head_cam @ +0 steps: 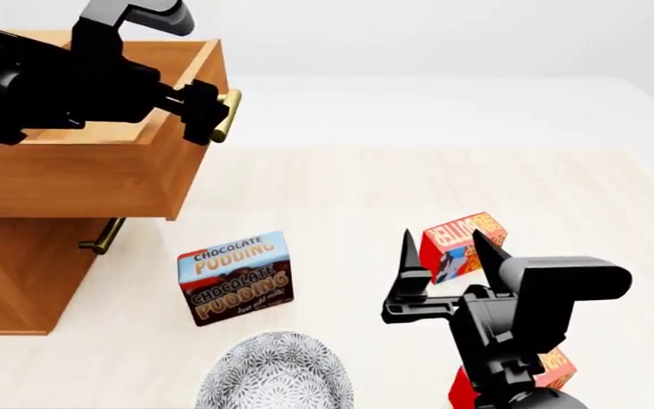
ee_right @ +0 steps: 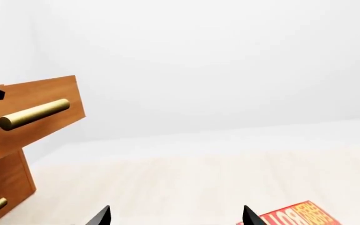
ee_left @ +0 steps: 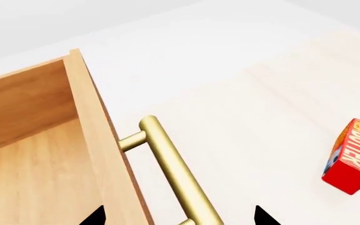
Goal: Put the butter at the front in the top drawer of the cabinet and close it.
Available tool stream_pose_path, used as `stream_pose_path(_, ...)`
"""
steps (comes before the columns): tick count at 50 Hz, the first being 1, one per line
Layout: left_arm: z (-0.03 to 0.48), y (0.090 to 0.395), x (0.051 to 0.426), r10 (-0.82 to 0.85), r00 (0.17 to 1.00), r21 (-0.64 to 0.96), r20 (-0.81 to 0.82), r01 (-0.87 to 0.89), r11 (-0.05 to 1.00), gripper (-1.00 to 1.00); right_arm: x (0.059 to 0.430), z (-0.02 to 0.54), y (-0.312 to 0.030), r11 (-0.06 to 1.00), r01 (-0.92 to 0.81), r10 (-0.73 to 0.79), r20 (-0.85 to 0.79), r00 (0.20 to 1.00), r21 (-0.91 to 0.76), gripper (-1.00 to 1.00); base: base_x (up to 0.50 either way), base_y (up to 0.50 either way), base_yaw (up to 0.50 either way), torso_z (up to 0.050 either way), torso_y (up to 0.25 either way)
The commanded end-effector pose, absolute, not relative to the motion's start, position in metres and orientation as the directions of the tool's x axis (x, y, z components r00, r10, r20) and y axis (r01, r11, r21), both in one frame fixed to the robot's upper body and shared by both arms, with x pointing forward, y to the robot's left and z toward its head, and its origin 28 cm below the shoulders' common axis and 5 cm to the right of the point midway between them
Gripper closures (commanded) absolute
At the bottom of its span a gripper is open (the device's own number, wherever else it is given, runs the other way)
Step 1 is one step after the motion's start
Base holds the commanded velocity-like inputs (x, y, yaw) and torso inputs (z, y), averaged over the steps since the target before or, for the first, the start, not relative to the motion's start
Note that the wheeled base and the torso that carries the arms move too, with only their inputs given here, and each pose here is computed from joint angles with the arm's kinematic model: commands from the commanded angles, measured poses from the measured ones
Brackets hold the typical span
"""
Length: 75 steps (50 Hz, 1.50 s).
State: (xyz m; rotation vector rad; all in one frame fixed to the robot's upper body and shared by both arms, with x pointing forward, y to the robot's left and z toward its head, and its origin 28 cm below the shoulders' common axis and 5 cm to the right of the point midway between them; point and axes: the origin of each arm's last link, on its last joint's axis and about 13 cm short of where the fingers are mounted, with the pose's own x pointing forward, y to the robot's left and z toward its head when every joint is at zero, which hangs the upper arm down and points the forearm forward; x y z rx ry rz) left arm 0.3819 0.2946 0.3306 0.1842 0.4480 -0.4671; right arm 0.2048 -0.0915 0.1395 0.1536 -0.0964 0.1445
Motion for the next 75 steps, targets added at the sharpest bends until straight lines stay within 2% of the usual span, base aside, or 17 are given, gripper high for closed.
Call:
stream_pose_path(1,0.340,0.277,0.381,-0.488,0.768,0.029,-0.413,0.547,0.837,-1.00,0.204,0.138,-0.093,0.977,-0.151,0.135,0.108,0.985,0.152,-1.00,0.00,0.00,0.00,0.000,0.000)
stream_pose_path(30,0.368,0.288,0.349,-0.470,0.816,0.066,-0.336,0.518,0.853,-1.00,0.194,0.146,-0.089,0.976,-0.168,0.150,0.130,0.980,0.137,-1.00,0.00,0.00,0.00,0.000,0.000)
stream_pose_path(35,0.377,0.289,0.333,-0.445,0.844,0.091,-0.298,0.489,0.867,-1.00,0.193,0.146,-0.089,0.977,-0.165,0.147,0.134,0.980,0.136,-1.00,0.00,0.00,0.00,0.000,0.000)
stream_pose_path(42,0.383,0.275,0.292,-0.472,0.856,0.167,-0.209,0.507,0.845,-1.00,0.193,0.146,-0.089,0.977,-0.163,0.144,0.138,0.980,0.138,-1.00,0.00,0.00,0.00,0.000,0.000)
stream_pose_path(47,0.371,0.262,0.261,-0.448,0.887,0.219,-0.108,0.461,0.860,-1.00,0.192,0.145,-0.090,0.977,-0.159,0.140,0.140,0.980,0.138,-1.00,0.00,0.00,0.00,0.000,0.000)
stream_pose_path(58,0.332,0.249,0.210,-0.368,0.904,0.154,0.219,0.340,0.928,-1.00,0.189,0.150,-0.091,0.981,-0.148,0.127,0.161,0.979,0.123,-1.00,0.00,0.00,0.00,0.000,0.000)
stream_pose_path(66,0.284,0.242,0.189,-0.241,0.835,0.062,0.494,0.242,0.968,-1.00,0.189,0.153,-0.092,0.984,-0.139,0.118,0.180,0.977,0.111,-1.00,0.00,0.00,0.00,0.000,0.000)
stream_pose_path(75,0.230,0.235,0.175,-0.208,0.827,0.020,0.523,0.231,0.973,-1.00,0.189,0.155,-0.093,0.987,-0.124,0.103,0.194,0.976,0.101,-1.00,0.00,0.00,0.00,0.000,0.000)
